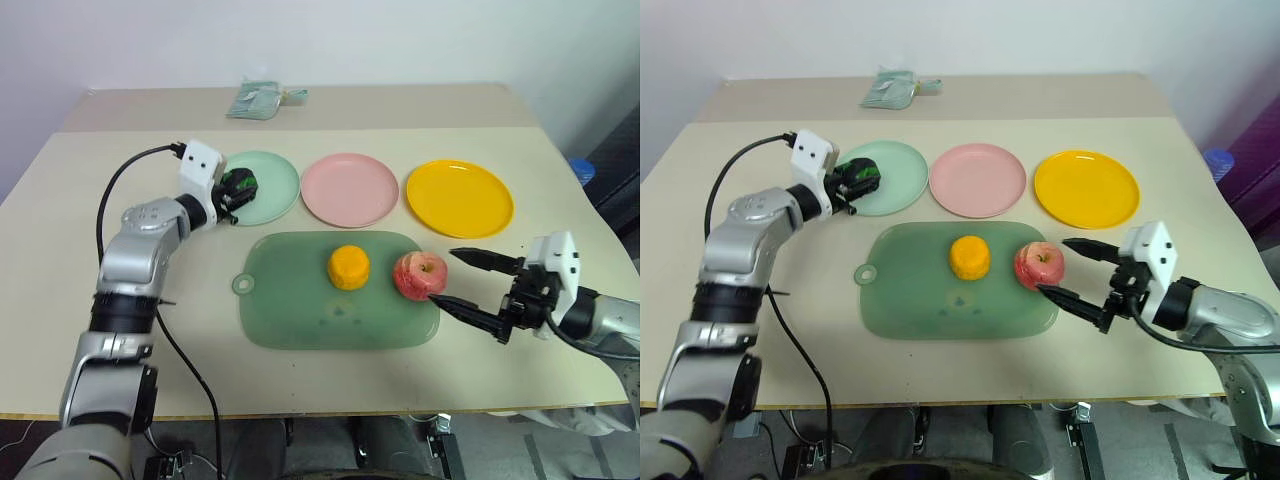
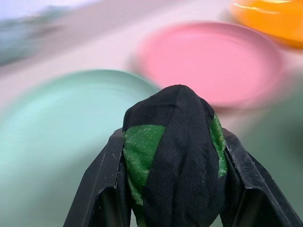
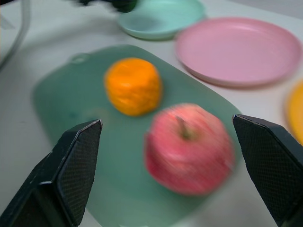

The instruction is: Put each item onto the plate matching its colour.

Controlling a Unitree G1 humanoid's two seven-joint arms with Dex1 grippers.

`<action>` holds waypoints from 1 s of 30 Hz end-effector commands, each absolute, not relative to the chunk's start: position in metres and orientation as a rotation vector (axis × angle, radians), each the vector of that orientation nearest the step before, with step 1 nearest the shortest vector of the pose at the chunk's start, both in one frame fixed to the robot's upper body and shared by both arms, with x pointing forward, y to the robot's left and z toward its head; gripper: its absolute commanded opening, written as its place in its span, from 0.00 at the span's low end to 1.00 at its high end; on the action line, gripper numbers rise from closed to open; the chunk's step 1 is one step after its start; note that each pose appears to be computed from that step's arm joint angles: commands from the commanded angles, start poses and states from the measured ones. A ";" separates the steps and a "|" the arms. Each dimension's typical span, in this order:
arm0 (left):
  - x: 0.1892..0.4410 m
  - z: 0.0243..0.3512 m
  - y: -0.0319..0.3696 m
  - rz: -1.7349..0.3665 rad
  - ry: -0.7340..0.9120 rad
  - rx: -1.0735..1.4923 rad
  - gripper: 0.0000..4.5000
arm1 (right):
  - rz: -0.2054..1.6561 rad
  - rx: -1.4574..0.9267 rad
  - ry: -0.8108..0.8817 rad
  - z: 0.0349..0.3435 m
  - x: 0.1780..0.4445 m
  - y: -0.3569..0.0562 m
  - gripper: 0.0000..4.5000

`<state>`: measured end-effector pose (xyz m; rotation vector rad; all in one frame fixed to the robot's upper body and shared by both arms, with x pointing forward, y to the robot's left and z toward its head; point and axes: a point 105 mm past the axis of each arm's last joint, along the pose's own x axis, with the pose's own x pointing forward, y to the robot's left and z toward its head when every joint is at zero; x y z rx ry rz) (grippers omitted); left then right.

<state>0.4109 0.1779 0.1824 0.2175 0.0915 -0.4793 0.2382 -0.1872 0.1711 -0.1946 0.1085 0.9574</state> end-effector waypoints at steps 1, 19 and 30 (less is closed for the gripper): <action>0.430 0.185 0.188 -0.379 0.108 0.217 0.39 | 1.024 -0.211 0.056 0.182 0.235 -0.167 1.00; 0.373 0.206 0.193 -0.574 -0.143 0.291 0.99 | 0.962 -0.335 -0.005 0.181 0.268 -0.106 1.00; 0.250 0.130 0.156 -1.004 0.089 0.365 0.99 | 0.898 -0.305 0.214 0.142 0.293 -0.079 1.00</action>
